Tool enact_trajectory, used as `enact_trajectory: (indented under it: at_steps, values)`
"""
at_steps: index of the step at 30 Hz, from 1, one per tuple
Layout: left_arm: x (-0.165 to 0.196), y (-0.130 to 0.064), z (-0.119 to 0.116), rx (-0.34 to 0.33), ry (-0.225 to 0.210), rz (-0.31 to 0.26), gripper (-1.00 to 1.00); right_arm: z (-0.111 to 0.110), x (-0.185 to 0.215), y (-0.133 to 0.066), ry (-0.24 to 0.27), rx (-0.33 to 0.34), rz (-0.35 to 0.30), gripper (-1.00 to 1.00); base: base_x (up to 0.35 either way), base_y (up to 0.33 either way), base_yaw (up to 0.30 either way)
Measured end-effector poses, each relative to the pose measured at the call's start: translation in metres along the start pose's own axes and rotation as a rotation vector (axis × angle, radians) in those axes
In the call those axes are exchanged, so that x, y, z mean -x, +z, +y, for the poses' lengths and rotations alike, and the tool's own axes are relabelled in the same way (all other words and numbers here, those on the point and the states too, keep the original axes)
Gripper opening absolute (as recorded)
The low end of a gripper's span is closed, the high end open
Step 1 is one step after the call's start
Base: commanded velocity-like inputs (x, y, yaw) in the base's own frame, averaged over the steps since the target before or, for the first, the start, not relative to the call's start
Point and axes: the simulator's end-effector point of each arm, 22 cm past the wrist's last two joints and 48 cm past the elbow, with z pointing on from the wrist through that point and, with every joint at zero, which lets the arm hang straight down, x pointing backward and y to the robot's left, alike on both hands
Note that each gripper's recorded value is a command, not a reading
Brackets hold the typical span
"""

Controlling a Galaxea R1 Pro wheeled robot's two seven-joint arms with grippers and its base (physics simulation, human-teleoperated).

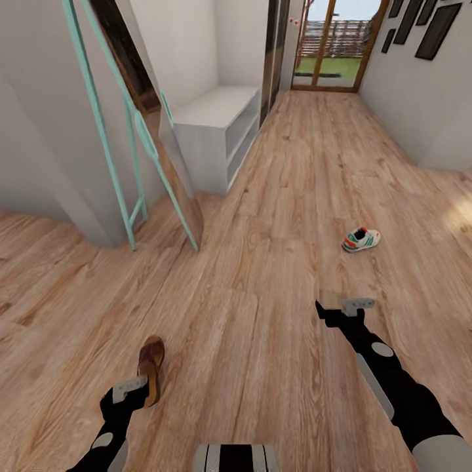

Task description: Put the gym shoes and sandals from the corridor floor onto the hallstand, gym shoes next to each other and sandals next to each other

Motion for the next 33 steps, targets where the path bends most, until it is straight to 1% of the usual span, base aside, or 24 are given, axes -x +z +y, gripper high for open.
enact_trajectory:
  at_steps: [14, 19, 24, 33]
  values:
    - [-0.042, 0.005, 0.002, 0.003, 0.026, 0.073, 1.00, 0.003, -0.049, 0.013, 0.000, 0.005, 0.077, 1.00, 0.000, 0.000, -0.152]
    - [-0.045, 0.005, 0.002, 0.003, 0.028, 0.078, 1.00, 0.003, -0.053, 0.013, 0.000, 0.005, 0.083, 1.00, 0.000, 0.000, -0.170]
    - [-0.046, 0.005, 0.003, 0.002, 0.031, 0.077, 1.00, 0.003, -0.055, 0.014, 0.000, 0.005, 0.087, 1.00, 0.000, 0.000, -0.062]
    - [-0.070, 0.007, 0.008, 0.009, 0.045, 0.119, 1.00, 0.005, -0.081, 0.019, 0.000, 0.007, 0.127, 1.00, 0.000, 0.000, -0.009]
